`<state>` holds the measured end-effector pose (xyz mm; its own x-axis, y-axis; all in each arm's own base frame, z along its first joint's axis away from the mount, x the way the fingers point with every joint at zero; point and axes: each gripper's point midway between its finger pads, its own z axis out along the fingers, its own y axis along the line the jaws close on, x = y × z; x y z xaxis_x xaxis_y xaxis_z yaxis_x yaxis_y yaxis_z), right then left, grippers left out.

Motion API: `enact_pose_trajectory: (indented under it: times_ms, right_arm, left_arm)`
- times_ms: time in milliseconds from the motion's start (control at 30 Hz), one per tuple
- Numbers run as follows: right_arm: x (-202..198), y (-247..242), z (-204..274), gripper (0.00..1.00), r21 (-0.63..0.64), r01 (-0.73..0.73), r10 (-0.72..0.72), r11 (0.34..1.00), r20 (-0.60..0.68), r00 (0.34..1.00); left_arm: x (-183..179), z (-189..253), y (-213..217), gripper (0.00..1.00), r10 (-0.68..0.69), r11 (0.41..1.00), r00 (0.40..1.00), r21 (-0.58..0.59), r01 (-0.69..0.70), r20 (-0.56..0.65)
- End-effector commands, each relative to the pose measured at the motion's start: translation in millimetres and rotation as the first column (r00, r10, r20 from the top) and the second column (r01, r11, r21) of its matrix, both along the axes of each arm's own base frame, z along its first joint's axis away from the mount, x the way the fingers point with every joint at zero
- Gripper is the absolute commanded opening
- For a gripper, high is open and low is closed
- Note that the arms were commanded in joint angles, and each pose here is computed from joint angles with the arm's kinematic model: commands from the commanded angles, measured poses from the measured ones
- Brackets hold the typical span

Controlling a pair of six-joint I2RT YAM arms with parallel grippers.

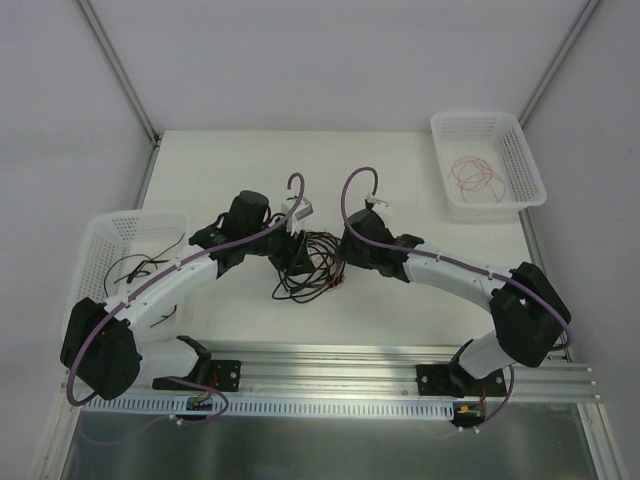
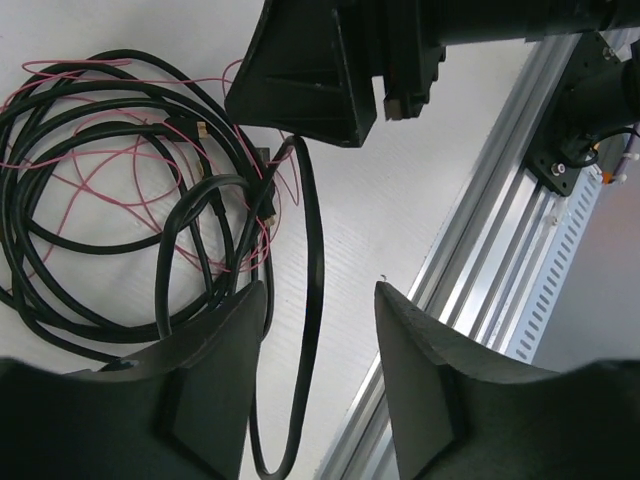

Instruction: Untangle the cables

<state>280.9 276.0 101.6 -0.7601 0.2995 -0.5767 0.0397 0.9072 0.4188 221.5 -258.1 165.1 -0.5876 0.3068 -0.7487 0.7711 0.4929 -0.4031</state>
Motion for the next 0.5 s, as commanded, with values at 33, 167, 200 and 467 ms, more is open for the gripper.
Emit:
enact_pose_trajectory:
  times_ms: [33,167,200,467]
  right_arm:
    - [0.3,4.6,-15.2,0.46,0.013,0.064,-0.064,0.998,-0.015,0.998]
    - [-3.1,-8.4,-28.7,0.21,-0.038,0.098,-0.099,0.994,-0.03,0.995]
    - [-4.1,-12.7,-29.0,0.15,-0.051,0.107,-0.109,0.993,-0.026,0.994]
    - [-8.9,-85.6,-14.4,0.01,-0.288,0.188,-0.177,0.939,0.062,0.982]
  left_arm:
    - [1.7,-0.5,-6.8,0.42,-0.022,1.0,0.999,0.002,0.022,0.028]
    - [2.0,6.0,-6.4,0.07,-0.012,1.0,0.999,-0.007,0.012,0.043]
    - [2.2,8.9,-6.1,0.01,-0.009,1.0,0.999,-0.011,0.009,0.05]
    - [-0.5,71.9,18.0,0.0,0.11,0.991,0.959,-0.104,-0.085,0.262]
